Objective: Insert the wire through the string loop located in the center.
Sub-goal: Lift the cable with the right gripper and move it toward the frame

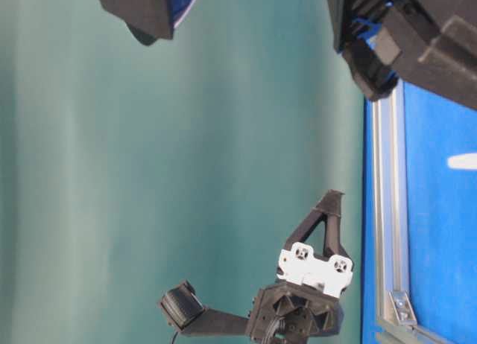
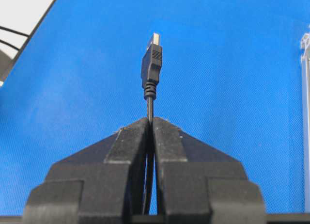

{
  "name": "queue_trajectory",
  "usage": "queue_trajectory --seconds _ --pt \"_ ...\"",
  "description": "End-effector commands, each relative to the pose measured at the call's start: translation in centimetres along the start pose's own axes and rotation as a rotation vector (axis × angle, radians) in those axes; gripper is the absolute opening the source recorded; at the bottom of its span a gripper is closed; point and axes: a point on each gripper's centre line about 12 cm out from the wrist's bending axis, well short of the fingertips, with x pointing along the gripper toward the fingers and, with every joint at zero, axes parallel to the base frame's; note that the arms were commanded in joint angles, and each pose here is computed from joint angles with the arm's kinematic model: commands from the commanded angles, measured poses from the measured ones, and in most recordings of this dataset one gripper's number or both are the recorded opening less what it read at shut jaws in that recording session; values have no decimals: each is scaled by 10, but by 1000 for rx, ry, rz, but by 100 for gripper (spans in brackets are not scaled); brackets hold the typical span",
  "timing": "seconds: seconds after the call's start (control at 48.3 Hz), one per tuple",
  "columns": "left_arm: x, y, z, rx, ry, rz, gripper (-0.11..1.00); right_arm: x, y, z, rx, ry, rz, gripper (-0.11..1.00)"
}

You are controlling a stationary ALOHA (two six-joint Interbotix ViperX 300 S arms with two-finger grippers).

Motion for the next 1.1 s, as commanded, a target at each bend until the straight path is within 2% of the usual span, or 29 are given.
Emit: queue_trajectory --seconds 0.0,0.746,1.077 --pt "-2 -1 16 1 -52 -4 0 -4 5 17 -1 -49 14 -3" --pt "-2 -1 17 1 -54 -4 0 -5 5 16 -2 -46 14 -3" --pt "-2 -1 17 1 -54 -4 0 -35 1 1 1 -20 8 -3"
